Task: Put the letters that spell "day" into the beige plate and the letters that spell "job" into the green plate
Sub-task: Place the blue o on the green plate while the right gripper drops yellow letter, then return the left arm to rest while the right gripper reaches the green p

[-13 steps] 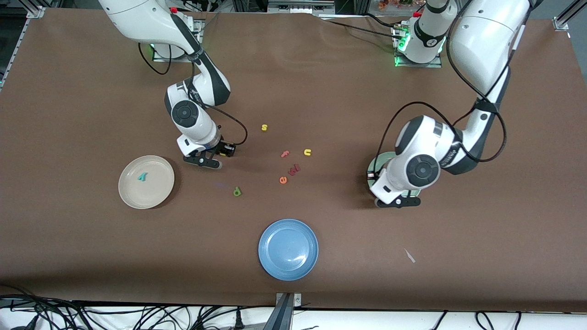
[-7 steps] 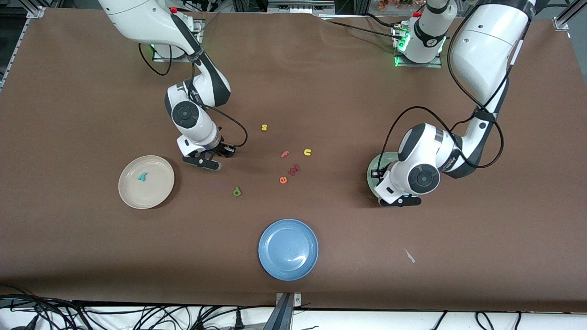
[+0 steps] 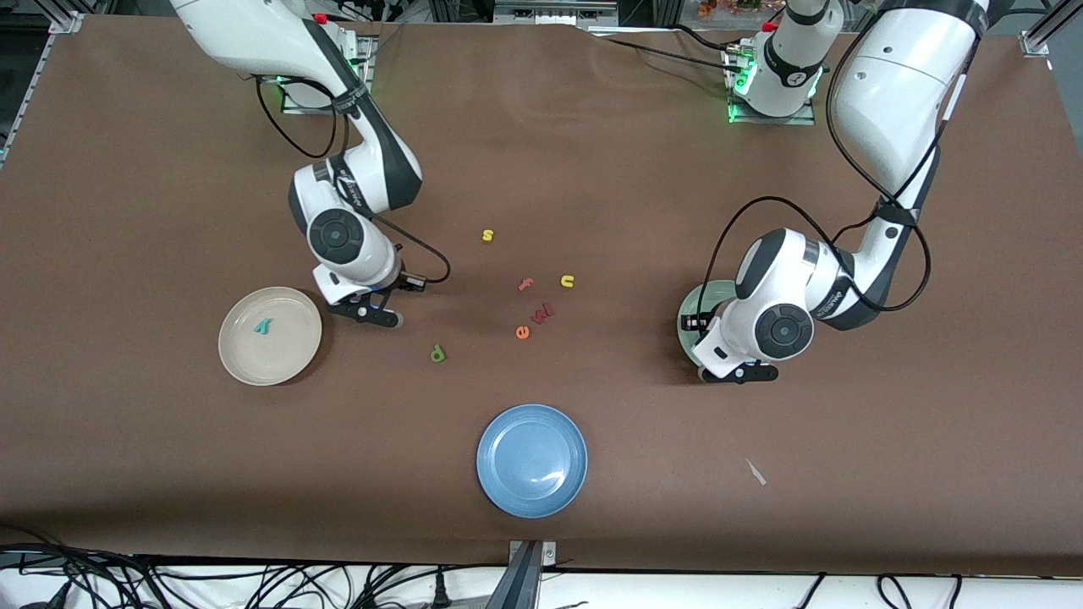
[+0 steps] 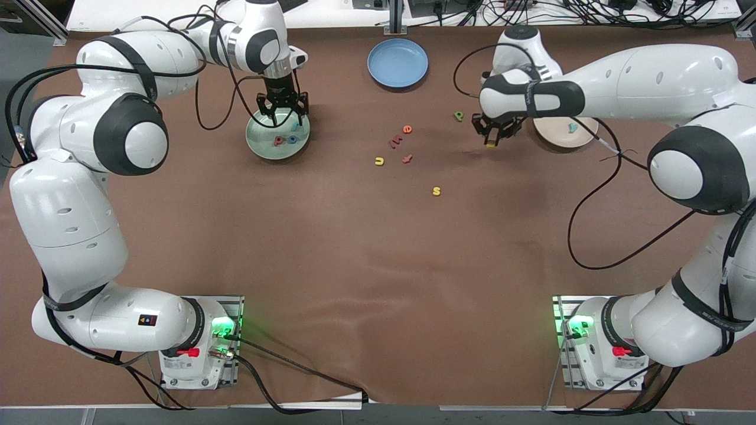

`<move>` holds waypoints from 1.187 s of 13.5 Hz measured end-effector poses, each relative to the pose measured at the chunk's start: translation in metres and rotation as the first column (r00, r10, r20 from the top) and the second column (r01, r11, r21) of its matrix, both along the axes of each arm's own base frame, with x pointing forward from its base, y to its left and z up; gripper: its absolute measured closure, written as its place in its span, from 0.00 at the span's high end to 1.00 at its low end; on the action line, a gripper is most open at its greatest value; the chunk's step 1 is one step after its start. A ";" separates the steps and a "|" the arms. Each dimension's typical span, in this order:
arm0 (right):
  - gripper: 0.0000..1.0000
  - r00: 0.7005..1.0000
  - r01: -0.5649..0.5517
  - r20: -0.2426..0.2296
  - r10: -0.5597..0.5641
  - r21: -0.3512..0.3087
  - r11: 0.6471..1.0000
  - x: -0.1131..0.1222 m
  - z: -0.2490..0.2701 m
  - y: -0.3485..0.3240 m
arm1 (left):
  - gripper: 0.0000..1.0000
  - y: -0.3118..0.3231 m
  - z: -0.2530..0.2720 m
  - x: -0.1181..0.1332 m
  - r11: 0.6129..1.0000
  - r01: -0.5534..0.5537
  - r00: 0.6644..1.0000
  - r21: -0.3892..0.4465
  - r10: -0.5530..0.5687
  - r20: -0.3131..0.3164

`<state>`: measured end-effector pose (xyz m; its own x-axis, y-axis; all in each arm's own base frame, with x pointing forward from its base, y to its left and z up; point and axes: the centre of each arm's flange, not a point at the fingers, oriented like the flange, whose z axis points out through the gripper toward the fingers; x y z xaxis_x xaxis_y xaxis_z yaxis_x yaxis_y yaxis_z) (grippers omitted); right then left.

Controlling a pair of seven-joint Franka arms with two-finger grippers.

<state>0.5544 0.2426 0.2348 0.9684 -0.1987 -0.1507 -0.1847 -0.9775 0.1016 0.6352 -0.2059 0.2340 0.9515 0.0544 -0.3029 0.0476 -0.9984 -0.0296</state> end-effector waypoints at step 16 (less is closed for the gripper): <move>0.64 0.963 -0.270 -0.024 0.269 -0.015 0.963 0.053 0.007 -0.180 | 1.00 0.077 0.329 -0.027 0.993 -0.112 0.969 0.046 0.099 0.228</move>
<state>0.6074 0.0628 0.2421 0.9830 0.0662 -0.1711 0.0876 -0.9888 0.1207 0.6084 -0.1294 0.5630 0.9827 0.1693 -0.0747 0.1647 -0.9843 -0.0640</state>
